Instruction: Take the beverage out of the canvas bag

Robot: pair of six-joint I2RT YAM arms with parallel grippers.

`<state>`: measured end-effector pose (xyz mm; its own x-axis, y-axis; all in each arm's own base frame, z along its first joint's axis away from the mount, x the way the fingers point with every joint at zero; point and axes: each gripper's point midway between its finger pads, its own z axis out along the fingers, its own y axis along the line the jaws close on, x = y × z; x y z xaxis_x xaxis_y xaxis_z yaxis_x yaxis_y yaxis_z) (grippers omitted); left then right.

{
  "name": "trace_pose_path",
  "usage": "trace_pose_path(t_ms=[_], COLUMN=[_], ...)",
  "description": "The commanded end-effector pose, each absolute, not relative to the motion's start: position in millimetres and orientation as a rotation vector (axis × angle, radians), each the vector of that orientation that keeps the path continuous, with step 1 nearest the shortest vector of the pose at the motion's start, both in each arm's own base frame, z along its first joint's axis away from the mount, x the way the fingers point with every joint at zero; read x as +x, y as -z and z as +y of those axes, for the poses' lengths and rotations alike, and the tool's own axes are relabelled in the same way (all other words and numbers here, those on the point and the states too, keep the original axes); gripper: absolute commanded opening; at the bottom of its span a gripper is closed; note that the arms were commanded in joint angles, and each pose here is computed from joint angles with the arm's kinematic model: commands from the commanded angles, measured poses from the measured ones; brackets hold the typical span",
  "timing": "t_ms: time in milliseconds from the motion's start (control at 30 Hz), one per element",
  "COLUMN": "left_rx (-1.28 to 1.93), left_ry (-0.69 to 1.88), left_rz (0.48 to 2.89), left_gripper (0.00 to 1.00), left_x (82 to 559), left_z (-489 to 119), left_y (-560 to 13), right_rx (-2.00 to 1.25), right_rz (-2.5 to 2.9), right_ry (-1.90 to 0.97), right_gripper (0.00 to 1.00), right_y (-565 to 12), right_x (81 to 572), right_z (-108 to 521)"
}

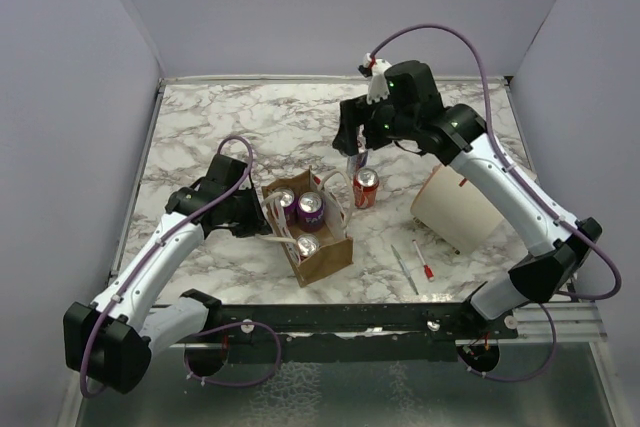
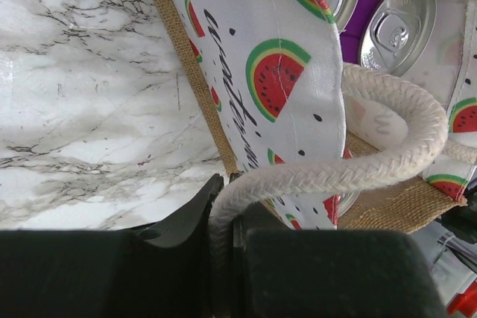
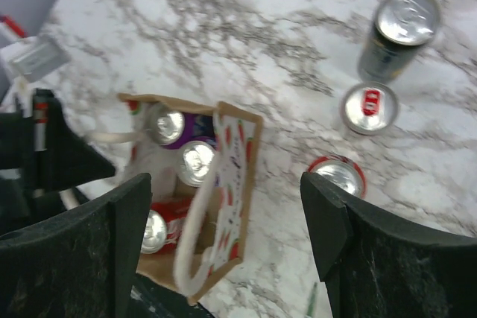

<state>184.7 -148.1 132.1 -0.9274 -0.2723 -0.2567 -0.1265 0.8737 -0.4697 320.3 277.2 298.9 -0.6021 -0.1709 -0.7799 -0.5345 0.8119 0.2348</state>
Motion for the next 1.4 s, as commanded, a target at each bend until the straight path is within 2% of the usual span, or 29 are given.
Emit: trace_pose_path(t_ms=[0, 133, 300, 467, 633, 933, 1367], left_rx=[-0.27, -0.268, -0.272, -0.27, -0.272, -0.27, -0.277], left_ry=[0.668, 0.67, 0.66, 0.646, 0.642, 0.638, 0.634], left_rz=[2.711, 2.707, 2.699, 2.701, 2.706, 2.713, 2.726], left_gripper=[0.0, 0.0, 0.0, 0.0, 0.0, 0.0, 0.0], left_x=[182, 182, 181, 179, 179, 178, 178], left_z=[-148, -148, -146, -143, -143, -143, -143], left_y=[-136, -137, -139, -140, -140, -139, -136], right_rx=[-0.71, -0.854, -0.995, -1.012, -1.003, -0.883, -0.875], right_rz=[2.094, 2.08, 2.18, 2.322, 2.381, 2.452, 2.453], right_ry=[-0.89, -0.878, -0.672, -0.419, -0.315, -0.183, -0.077], right_gripper=[0.8, 0.8, 0.79, 0.73, 0.72, 0.74, 0.75], right_y=[-329, -319, -270, -219, -188, -158, -132], right_x=[276, 245, 226, 232, 238, 253, 270], right_z=[334, 370, 386, 371, 364, 363, 367])
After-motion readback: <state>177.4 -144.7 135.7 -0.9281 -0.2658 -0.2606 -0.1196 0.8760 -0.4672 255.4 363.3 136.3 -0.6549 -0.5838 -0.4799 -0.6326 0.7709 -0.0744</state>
